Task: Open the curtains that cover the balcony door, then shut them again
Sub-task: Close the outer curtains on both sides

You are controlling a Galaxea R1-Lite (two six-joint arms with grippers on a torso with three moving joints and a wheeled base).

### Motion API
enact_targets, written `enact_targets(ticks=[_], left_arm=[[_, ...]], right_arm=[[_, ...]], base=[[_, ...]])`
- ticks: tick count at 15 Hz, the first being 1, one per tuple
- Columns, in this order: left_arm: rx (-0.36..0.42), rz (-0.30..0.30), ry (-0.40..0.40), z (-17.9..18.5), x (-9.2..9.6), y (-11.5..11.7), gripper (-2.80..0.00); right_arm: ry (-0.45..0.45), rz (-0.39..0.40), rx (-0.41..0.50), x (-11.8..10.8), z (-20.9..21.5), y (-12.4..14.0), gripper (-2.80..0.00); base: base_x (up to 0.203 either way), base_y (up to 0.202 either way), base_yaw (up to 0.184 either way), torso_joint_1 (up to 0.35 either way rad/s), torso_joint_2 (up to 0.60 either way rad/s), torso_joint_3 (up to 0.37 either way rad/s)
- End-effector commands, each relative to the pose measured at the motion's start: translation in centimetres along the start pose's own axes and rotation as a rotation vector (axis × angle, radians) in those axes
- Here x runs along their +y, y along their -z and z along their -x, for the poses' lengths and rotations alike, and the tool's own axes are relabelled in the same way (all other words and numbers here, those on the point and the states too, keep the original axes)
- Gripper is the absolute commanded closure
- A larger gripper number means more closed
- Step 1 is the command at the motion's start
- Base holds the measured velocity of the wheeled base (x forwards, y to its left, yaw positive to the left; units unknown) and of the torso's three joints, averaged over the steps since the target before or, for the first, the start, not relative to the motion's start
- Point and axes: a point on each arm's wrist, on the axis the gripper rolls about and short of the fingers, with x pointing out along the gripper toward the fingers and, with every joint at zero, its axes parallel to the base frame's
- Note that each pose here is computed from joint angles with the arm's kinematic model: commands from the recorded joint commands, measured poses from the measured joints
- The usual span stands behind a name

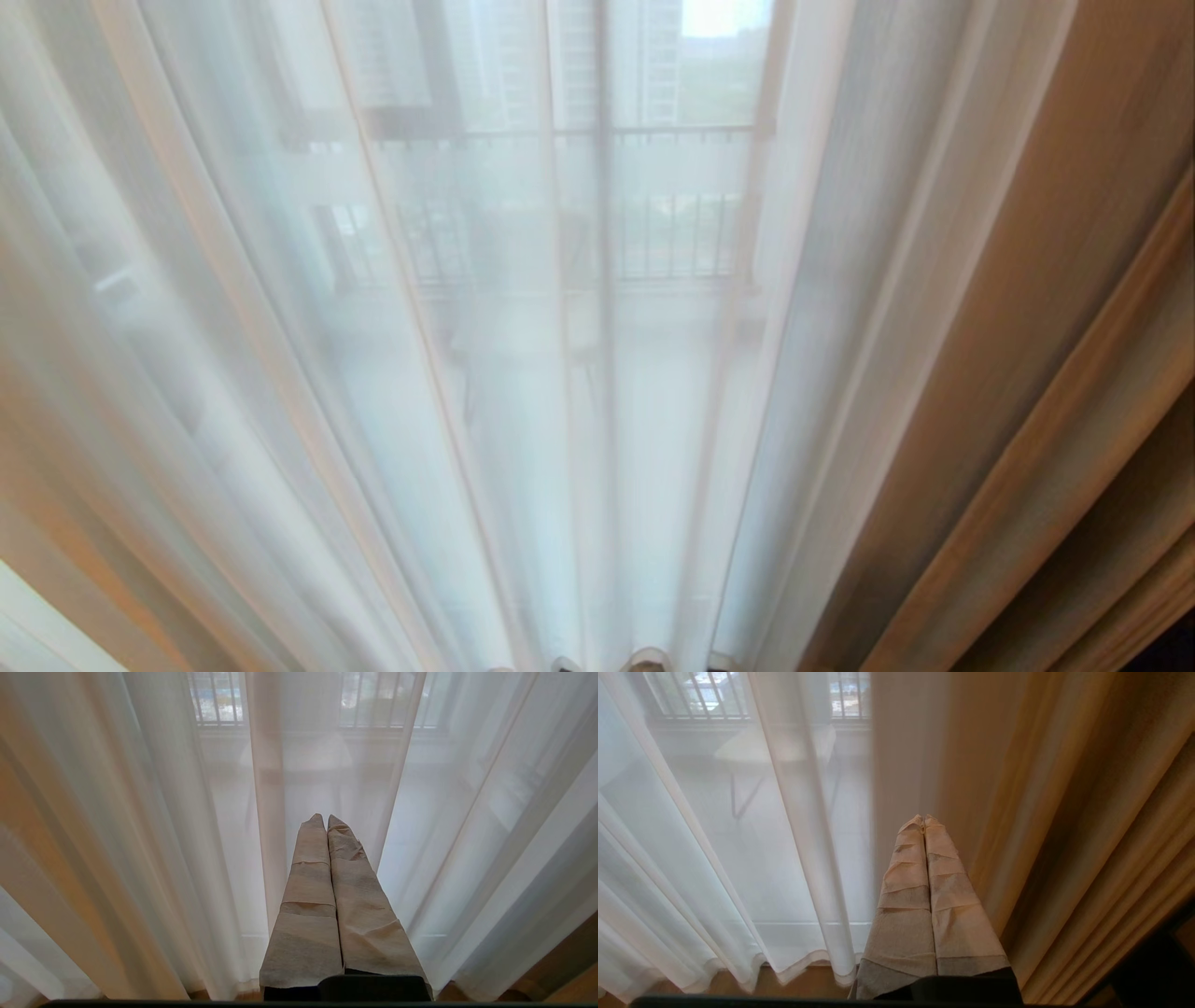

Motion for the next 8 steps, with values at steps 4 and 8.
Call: enact_targets(ticks=[4, 8], left_arm=[[-0.001, 0.0, -0.002, 0.01, 0.01, 0.01, 0.0], [-0.003, 0.001, -0.002, 0.01, 0.0, -0.01, 0.0]], right_arm=[[-0.001, 0.002, -0.001, 0.0, 0.0, -0.01, 0.0], [-0.001, 0.001, -0.001, 0.0, 0.0, -0.01, 0.0]], base=[[0.0, 0.0, 0.0, 0.0, 0.0, 0.0], [0.0, 0.0, 0.0, 0.0, 0.0, 0.0]])
